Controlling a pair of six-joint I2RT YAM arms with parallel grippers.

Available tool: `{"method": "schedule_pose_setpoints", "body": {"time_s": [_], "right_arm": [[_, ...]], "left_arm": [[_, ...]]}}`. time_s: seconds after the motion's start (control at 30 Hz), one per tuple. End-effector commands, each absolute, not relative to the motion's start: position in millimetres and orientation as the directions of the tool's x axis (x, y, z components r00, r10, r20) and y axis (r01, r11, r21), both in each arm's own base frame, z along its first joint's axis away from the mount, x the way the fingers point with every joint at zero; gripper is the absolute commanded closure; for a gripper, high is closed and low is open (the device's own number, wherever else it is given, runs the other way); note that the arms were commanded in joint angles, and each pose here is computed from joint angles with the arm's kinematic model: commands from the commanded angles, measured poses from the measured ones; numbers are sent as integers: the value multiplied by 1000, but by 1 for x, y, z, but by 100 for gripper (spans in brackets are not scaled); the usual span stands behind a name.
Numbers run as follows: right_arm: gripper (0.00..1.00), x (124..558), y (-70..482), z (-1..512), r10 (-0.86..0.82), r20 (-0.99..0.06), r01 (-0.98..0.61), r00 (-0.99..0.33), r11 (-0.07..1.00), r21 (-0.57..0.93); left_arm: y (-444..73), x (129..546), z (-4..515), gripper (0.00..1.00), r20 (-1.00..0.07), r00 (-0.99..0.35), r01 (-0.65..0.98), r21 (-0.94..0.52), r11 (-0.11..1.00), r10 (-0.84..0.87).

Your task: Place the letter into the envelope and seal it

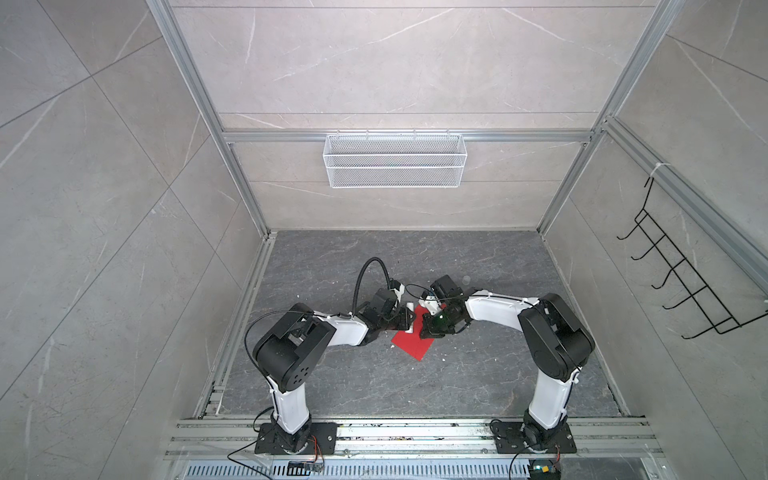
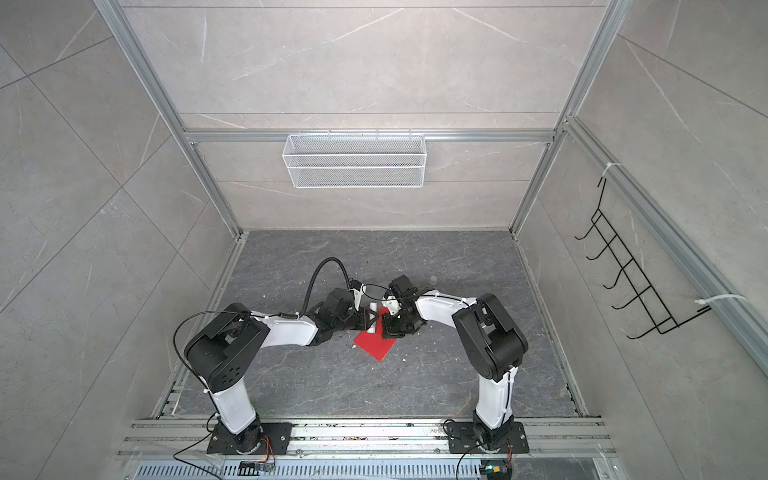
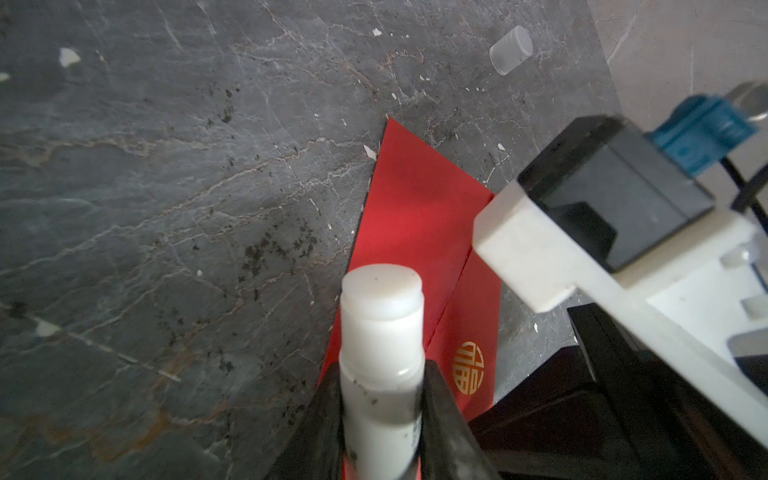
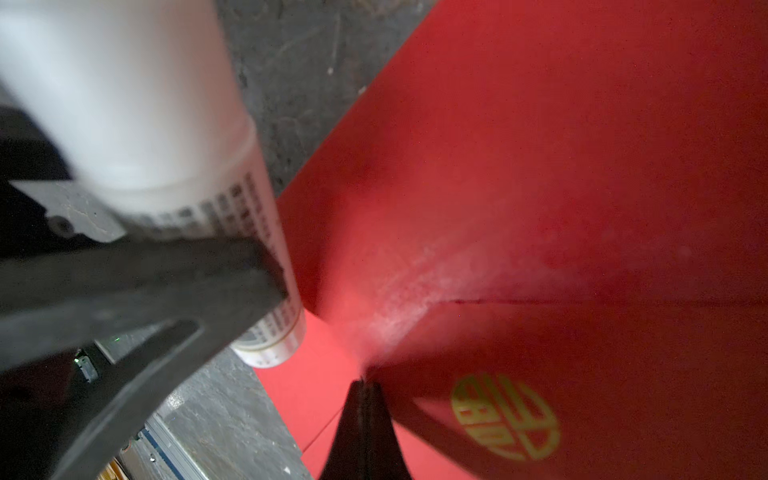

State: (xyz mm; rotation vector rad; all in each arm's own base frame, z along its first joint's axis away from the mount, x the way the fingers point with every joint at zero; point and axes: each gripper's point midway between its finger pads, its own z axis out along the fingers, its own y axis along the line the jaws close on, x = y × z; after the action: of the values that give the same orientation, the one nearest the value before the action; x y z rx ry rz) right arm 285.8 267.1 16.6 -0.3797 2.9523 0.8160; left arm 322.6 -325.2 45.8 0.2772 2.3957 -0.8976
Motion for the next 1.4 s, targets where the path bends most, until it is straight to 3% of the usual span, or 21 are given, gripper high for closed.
{"method": "schedule_pose_setpoints", "body": {"time_s": [0.0,0.7,1.37], "right_arm": [[100,285,248,-11,-216,-69,-226,-974,893,390],[100,323,233,-24,-25,-22,-33,-999,868,495],[100,343,239,-27,17,0,14,-1000,847,532]], "left_arm": [[-328,325,46,100,-572,-820,367,-540,758,-10],[-328,325,36,100,-551,-834,355,-528,772,8],[-326,324,32,100,-542,-840,347,-521,780,11]]}}
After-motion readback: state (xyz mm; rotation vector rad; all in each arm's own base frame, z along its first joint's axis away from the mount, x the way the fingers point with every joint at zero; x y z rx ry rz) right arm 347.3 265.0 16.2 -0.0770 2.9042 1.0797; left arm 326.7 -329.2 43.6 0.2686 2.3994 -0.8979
